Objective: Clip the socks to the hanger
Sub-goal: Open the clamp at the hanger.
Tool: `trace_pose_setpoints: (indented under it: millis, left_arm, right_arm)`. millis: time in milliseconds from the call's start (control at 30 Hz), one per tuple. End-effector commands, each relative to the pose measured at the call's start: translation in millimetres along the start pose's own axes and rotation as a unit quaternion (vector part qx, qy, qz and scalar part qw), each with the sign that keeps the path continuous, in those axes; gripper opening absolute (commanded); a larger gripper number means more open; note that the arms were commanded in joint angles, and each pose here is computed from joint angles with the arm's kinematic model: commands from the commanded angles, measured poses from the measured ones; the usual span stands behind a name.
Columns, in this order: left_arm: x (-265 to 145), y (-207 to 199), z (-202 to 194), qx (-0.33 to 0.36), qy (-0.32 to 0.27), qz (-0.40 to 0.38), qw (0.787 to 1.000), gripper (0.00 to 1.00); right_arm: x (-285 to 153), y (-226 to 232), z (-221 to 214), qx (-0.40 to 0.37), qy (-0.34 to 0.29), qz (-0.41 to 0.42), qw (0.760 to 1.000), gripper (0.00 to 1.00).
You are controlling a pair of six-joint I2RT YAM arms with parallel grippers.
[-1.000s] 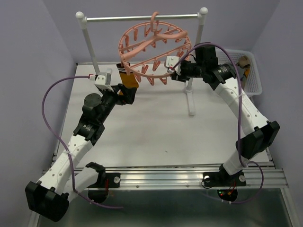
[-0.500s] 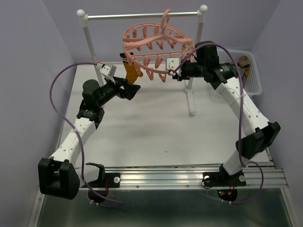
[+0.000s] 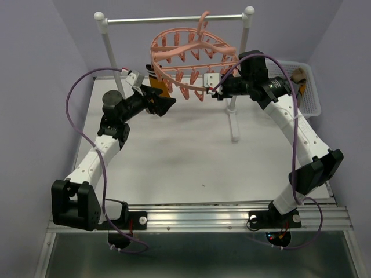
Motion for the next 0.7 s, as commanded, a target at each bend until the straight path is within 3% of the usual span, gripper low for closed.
trace_pose_setpoints:
  millis: [0, 167, 333, 667]
  left_arm:
    - [9.8, -5.5, 40.3, 0.021, -0.060, -0.016, 0.998, 0.99]
    - [18.8, 2.1, 48.6, 0.014, -0.074, -0.005, 0.997, 0.98]
    - [23.6, 4.2, 56.0, 0.010, -0.092, -0.007, 0.996, 0.88]
    - [28.5, 9.6, 58.8, 0.015, -0.104, 0.012, 0.994, 0.78]
  right_arm:
    - [-4.6, -4.1, -3.3, 0.003, 0.015, -0.011, 1.000, 0.27]
    - [-5.3, -4.0, -1.2, 0.003, 0.011, -0.009, 1.000, 0.27]
    - [-4.1, -2.8, -3.1, 0.006, 0.014, -0.007, 1.000, 0.27]
    - [-1.4, -1.6, -6.7, 0.012, 0.019, -0.005, 1.000, 0.27]
Point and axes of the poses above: each gripper's point midway between its finger pads, its own x axis out along the fingers, its own y axis along the line the jaws close on, z = x × y, the point moved 4 cm from there along -x, back along the fingers
